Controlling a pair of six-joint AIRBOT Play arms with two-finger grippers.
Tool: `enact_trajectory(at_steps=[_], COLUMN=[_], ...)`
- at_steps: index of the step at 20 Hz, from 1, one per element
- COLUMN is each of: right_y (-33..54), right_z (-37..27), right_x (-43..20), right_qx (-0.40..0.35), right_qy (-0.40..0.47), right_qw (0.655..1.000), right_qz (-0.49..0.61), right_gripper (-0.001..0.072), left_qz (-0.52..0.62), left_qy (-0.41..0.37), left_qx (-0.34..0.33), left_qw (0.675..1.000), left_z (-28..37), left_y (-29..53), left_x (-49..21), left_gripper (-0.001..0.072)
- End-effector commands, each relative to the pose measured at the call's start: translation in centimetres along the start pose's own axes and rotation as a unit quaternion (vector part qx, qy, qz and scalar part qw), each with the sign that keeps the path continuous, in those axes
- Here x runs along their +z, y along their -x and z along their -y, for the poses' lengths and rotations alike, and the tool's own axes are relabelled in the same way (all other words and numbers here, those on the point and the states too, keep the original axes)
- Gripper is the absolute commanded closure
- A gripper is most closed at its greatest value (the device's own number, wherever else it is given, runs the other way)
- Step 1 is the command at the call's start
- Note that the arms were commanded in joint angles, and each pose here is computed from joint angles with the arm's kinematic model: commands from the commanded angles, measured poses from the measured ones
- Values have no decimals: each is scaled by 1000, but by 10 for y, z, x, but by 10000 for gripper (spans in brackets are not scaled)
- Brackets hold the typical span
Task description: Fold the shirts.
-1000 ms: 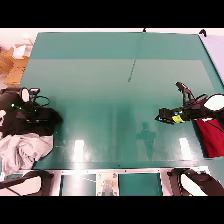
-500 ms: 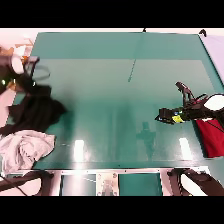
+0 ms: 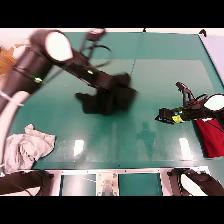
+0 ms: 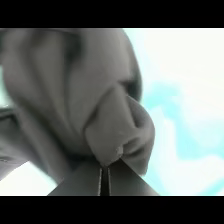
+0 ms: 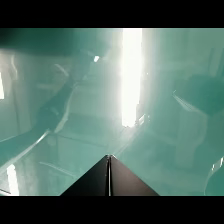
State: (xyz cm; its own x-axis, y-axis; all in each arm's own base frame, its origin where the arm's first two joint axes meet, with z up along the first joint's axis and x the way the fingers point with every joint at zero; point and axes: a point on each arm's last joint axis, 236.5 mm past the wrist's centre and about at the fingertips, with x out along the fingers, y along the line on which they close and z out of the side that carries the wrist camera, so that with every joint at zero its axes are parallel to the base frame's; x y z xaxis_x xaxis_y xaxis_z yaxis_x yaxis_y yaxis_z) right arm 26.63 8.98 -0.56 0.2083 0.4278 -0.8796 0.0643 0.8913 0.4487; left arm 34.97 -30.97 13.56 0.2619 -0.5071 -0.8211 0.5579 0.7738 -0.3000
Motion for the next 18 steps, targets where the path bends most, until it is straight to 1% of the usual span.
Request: enact_trajectory(at_steps=[1, 2, 3, 4, 5, 6, 7, 8, 11, 13, 16, 18], right_y=[0, 0, 1, 4, 11, 20, 28, 34, 24, 1, -35, -54], right_z=[0, 0, 1, 3, 8, 14, 23, 35, 67, 75, 67, 56], right_x=[0, 0, 1, 4, 10, 20, 30, 38, 41, 35, 29, 32], right_qx=[0, 0, -2, -5, -9, -11, -14, -19, -26, -18, 29, 62], right_qy=[0, 0, 1, 0, -7, -20, -35, -48, -95, -115, -118, -114], right_qw=[1000, 1000, 1000, 1000, 1000, 999, 998, 997, 994, 993, 992, 990], right_qz=[0, 0, 1, 4, 14, 30, 46, 58, 39, 4, -46, -57], right_gripper=[653, 540, 418, 364, 338, 332, 263, 236, 217, 218, 222, 222], left_qz=[-34, -47, -53, -55, -56, -64, -78, -96, -165, -196, -160, -118], left_qy=[-5, 2, 5, 9, 13, 21, 40, 66, 151, 198, 258, 288], left_qx=[-53, -54, -47, -41, -34, -23, -7, 7, 28, 24, -33, -51], left_qw=[998, 997, 997, 998, 998, 997, 996, 993, 974, 960, 952, 949], left_z=[45, 41, 34, 26, 12, -7, -33, -61, -127, -149, -144, -145], left_y=[-51, -64, -72, -74, -68, -58, -44, -32, -21, -41, -100, -130], left_x=[-10, -14, -15, -15, -13, -12, -14, -21, -67, -104, -130, -135], left_gripper=[684, 556, 143, 29, 27, 27, 28, 28, 29, 29, 29, 29])
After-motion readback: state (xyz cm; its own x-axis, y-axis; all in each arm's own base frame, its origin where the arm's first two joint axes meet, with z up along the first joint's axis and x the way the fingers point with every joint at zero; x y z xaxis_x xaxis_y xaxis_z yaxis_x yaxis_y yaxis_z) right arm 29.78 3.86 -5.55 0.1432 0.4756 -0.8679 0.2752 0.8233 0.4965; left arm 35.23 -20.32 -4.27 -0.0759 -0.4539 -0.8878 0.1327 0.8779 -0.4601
